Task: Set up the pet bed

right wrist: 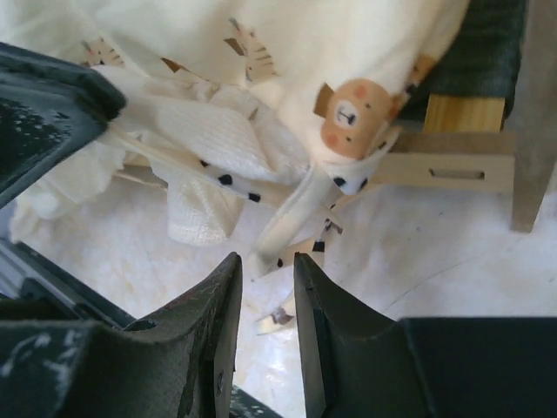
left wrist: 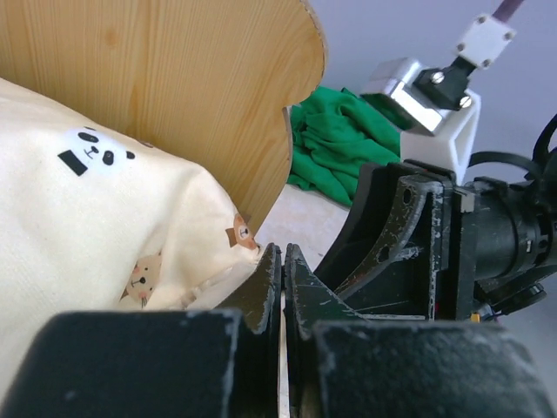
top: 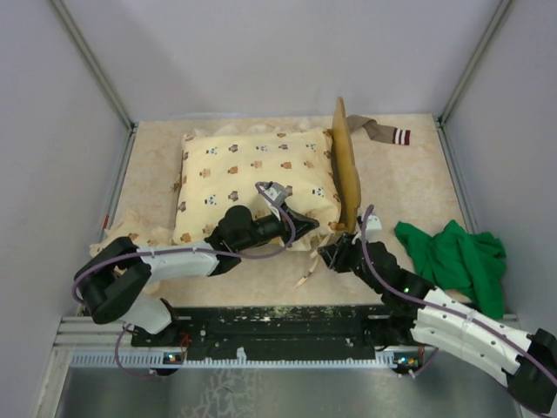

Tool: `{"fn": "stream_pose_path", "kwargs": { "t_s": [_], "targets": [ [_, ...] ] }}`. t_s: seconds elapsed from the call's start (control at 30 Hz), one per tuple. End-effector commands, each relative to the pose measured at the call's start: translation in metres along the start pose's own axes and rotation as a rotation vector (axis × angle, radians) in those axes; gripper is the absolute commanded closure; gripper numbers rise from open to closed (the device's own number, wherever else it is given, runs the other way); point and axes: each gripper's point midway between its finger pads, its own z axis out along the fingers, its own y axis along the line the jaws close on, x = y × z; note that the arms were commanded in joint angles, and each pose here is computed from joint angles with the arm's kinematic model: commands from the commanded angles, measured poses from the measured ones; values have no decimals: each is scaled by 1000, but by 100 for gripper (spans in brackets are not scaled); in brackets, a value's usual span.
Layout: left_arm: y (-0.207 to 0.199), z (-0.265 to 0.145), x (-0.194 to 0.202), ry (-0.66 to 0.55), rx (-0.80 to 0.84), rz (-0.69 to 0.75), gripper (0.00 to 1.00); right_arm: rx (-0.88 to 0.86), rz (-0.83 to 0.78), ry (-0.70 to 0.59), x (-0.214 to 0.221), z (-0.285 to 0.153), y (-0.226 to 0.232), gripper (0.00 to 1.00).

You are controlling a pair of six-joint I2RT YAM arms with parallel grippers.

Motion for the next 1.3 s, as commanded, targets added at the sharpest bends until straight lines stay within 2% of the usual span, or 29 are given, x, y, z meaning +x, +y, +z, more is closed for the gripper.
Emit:
{"fn": "stream_pose_path", "kwargs": {
  "t_s": [0.0, 0.13, 0.23, 0.33, 0.7, 0.73, 0.83, 0.9, 1.1, 1.2, 1.27],
  "targets": [
    [-10, 7, -18, -51, 33, 26, 100, 32, 301, -97, 1, 3, -3, 68],
    [-9, 7, -20, -54, 25, 36, 100, 51, 312, -122, 10, 10, -7, 60],
    [-8, 8, -21, -54, 17, 43, 100, 91, 292, -130, 18, 13, -11, 59],
    [-7, 9, -20, -48, 14, 45, 100, 53, 287, -157, 21, 17, -4, 56],
    [-15, 12, -30, -75, 45, 46, 100, 76, 293, -154, 38, 39, 5, 59],
    [-16, 12, -32, -78, 48, 49, 100, 72, 283, -159, 38, 40, 5, 62],
    [-20, 13, -39, -96, 61, 53, 100, 119, 267, -158, 39, 41, -3, 81],
    [-24, 14, -47, -121, 70, 51, 100, 173, 254, -168, 41, 39, -17, 100],
    [-30, 29, -75, -168, 85, 82, 100, 280, 186, -262, 28, 26, -48, 100],
    [-32, 37, -88, -187, 90, 100, 100, 387, 215, -278, 28, 16, -71, 100],
    [-35, 42, -95, -197, 99, 103, 100, 381, 250, -282, 31, 13, -80, 100]
  ]
}}
